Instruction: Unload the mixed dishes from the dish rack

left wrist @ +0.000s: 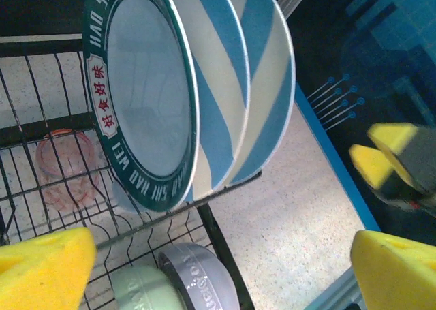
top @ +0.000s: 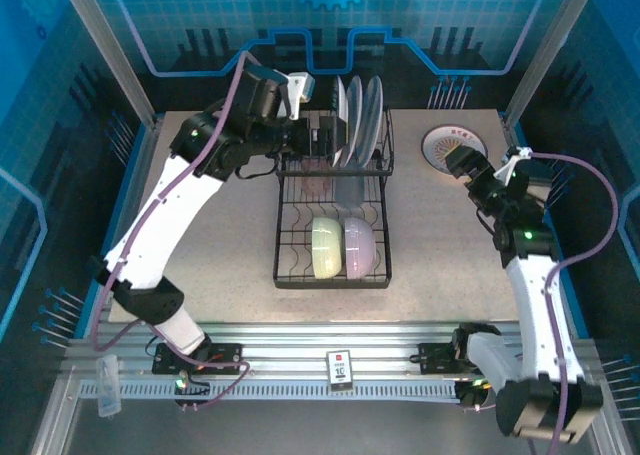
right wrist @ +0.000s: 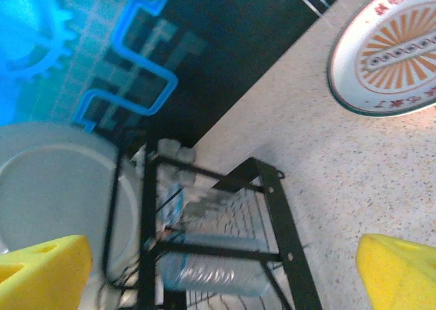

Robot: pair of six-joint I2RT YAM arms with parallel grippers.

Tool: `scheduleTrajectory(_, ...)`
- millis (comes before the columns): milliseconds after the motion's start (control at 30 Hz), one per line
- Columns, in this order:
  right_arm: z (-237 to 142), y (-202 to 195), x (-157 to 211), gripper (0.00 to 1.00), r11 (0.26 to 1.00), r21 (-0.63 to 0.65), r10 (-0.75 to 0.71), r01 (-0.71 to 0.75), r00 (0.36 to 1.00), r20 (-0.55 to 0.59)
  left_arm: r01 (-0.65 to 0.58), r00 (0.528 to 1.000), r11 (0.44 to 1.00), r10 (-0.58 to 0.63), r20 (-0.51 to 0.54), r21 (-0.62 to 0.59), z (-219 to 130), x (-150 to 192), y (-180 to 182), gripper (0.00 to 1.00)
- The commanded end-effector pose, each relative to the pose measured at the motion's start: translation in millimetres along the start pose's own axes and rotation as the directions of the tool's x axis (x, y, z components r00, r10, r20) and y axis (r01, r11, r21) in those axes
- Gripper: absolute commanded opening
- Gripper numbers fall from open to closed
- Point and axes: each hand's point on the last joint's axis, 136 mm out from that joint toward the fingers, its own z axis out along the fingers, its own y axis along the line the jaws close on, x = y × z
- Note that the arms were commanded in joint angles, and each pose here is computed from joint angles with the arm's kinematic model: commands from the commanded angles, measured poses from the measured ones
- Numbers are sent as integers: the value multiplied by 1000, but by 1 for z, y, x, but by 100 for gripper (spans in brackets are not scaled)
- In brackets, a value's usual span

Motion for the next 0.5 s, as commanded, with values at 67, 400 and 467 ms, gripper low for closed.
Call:
scheduleTrajectory(67,-55,43,29,100,983,-74,-177,170,980,-96,28,999,1000,-29,-33,-13,22,-10,14,81)
scheduleTrajectory(400,-96,76,40,100,967,-214,-161,140,983,-86,70,996,998,-69,-60,3,63,-17,20,66)
scheduleTrajectory(467,-98,78,40,100,965,-220,-164,142,983,-85,75,996,997,-74,-57,-1,67,-18,22,65)
